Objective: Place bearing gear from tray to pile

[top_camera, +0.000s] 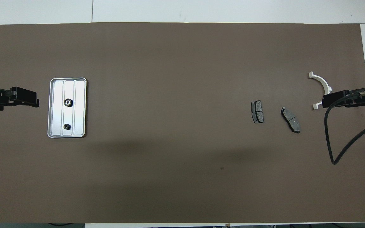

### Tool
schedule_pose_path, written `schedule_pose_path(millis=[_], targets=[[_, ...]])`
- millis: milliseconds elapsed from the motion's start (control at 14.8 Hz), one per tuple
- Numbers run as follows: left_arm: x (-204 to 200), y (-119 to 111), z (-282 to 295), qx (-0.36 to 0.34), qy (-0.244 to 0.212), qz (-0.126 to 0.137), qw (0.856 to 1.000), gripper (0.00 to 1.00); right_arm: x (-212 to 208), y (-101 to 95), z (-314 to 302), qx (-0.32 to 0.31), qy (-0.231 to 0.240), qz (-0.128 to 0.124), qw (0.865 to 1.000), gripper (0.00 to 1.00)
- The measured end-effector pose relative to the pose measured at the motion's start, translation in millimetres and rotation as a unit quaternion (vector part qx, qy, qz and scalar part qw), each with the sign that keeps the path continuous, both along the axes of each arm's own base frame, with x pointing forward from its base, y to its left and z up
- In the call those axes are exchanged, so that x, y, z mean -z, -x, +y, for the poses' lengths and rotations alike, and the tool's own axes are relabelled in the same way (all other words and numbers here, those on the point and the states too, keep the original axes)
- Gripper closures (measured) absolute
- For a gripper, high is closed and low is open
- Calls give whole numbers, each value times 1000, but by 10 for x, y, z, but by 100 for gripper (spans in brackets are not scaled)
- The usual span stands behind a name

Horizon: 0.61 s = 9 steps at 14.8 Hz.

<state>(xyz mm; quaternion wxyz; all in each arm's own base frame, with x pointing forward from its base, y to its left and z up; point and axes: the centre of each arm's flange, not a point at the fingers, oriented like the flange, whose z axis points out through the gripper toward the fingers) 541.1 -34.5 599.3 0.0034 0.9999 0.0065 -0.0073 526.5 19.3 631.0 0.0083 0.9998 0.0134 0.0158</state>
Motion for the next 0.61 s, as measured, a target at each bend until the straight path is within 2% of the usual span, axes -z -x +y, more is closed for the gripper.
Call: schedule_pose_path(millis=[610], targets=[[24, -10, 6, -1, 0, 2, 1000, 0, 0, 0, 0, 0, 0, 0, 1000, 0]])
